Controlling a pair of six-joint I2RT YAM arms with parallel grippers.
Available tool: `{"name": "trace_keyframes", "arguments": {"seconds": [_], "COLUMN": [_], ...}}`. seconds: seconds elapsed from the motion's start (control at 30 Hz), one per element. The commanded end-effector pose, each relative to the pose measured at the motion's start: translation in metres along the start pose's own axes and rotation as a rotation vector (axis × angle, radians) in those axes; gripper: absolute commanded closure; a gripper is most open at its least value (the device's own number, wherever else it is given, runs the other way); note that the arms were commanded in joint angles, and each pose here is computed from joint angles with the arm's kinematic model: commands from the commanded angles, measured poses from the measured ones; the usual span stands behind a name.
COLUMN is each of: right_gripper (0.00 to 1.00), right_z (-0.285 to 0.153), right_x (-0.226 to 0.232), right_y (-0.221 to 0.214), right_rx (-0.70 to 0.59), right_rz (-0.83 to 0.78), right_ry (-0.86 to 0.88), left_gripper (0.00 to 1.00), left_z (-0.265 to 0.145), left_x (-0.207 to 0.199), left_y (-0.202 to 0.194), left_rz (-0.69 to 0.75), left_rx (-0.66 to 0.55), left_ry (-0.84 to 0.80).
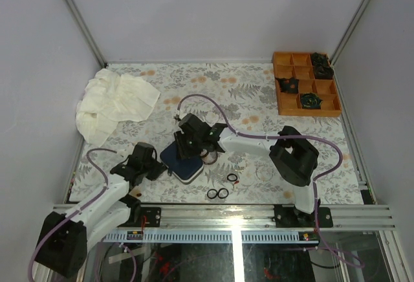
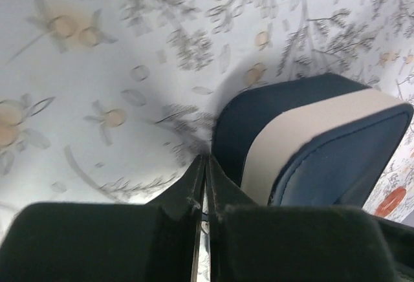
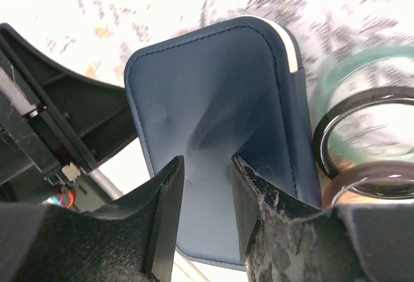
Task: Organize the mixed jewelry
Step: Close the jewelry box at the center of the board.
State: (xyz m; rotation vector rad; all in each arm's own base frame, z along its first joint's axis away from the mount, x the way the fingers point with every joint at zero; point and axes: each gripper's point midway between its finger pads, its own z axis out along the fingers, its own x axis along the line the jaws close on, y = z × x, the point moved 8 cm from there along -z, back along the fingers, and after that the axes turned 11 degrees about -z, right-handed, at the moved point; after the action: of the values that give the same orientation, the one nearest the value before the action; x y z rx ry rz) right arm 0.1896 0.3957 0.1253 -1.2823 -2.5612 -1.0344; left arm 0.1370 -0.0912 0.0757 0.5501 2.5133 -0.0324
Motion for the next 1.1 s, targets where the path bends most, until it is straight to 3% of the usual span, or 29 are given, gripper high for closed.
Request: {"name": "trace_keyframes", "arguments": {"seconds": [0.0, 0.27, 0.47, 0.8, 0.87, 0.97, 1.07], "right_gripper": [0.58, 0.57, 0.59, 0.58, 0.60, 0.78, 0.80], "right_z": [0.031, 0.019, 0.021, 0.014, 0.015, 0.023, 0.029], "right_x": [-0.046, -0.044, -0.049, -0.027, -0.025, -0.022, -0.019], "right_y": [-0.025, -0.021, -0.024, -0.028, -0.030, -0.036, -0.042], "right_rx": [0.041, 0.046, 0.099, 0.068, 0.083, 0.116, 0.140], "right_rz": [-0.048, -0.099, -0.149, -0.281, -0.305, -0.316, -0.315], "right_ry": [-0.186, -0.181, -0.216, -0.342, -0.362, -0.349, -0.314], "left_gripper": [1.00, 1.00, 1.00, 0.85, 0.85, 0.85, 0.86], "left_z": [0.013, 0.020, 0.015, 0.003, 0.000, -0.004, -0.008], "left_x": [-0.034, -0.060, -0.045, -0.017, -0.015, -0.014, -0.016], "left_y": [-0.011, -0.016, -0.015, -0.013, -0.012, -0.015, -0.018], "left_rz": [0.069, 0.142, 0.116, 0.082, 0.085, 0.090, 0.113], "left_rx": [0.049, 0.026, 0.022, 0.013, 0.012, 0.039, 0.065], "left_ry": [-0.147, -0.183, -0.177, -0.239, -0.232, -0.264, -0.332]}}
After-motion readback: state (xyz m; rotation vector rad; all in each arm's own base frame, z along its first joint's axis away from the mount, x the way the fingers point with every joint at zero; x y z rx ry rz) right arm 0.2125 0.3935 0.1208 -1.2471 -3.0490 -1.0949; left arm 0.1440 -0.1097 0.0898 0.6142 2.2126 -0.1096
